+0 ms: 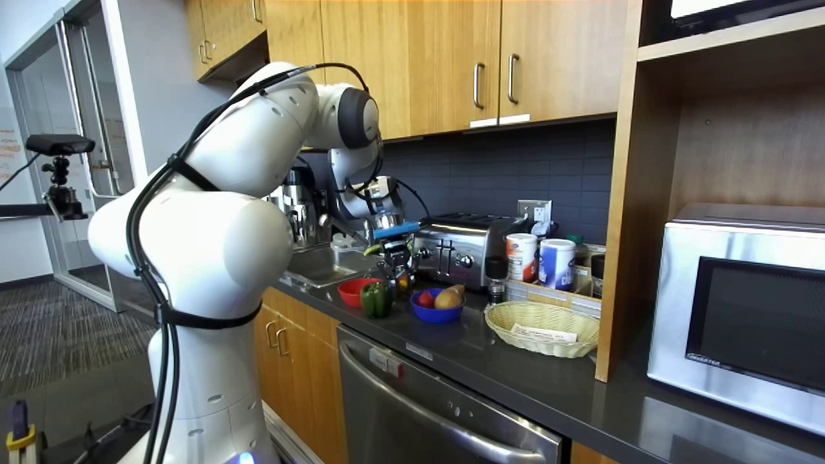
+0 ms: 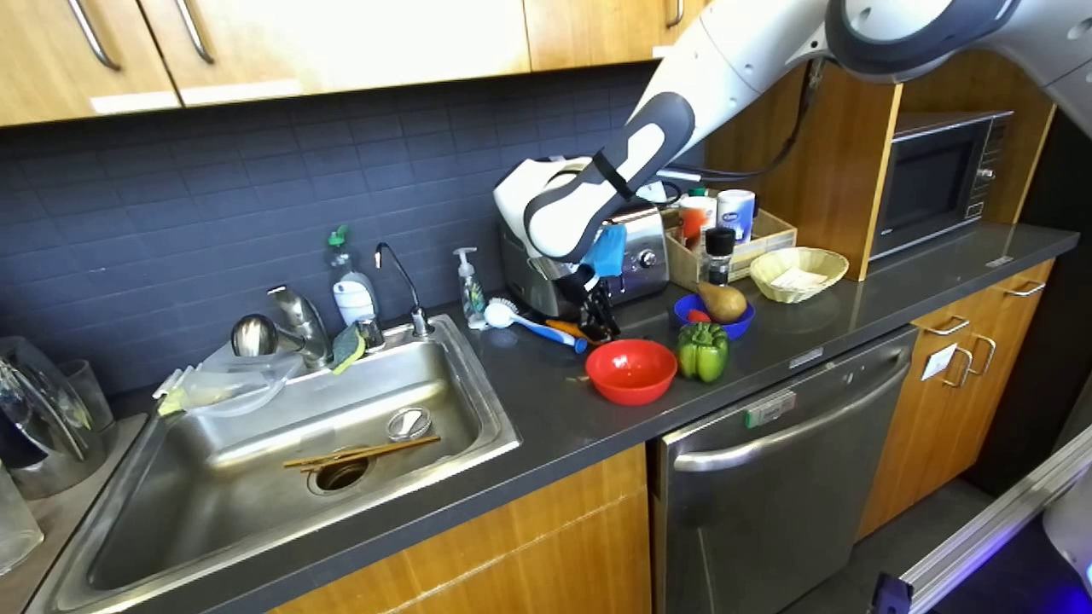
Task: Pick up the green pepper toy and put it on the kitchen counter
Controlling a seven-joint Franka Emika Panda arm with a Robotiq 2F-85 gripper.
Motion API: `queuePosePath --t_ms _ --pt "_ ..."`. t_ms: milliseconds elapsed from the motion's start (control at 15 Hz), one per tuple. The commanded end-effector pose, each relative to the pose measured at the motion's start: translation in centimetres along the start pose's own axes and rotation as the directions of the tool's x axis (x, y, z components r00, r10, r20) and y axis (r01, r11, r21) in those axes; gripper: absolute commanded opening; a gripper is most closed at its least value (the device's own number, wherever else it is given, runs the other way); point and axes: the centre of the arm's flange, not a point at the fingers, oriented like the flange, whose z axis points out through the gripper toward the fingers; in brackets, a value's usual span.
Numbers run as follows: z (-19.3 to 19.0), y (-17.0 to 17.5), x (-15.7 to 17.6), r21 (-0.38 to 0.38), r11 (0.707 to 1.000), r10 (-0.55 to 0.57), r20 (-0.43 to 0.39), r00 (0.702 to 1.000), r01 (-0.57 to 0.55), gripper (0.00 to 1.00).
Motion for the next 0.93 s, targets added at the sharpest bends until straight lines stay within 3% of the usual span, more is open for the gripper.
queuePosePath --t_ms 0,467,867 --pt "-2.7 -0.3 -0.6 -0.024 1.000 -0.016 -0.040 0.999 0.015 0.13" --pt "-7.7 -1.1 -1.2 -0.074 0.997 -0.021 -0.101 0.995 0.013 0.13" --pt "-8.3 -1.1 -2.1 -0.080 0.997 0.006 -0.083 0.997 -0.013 0.13"
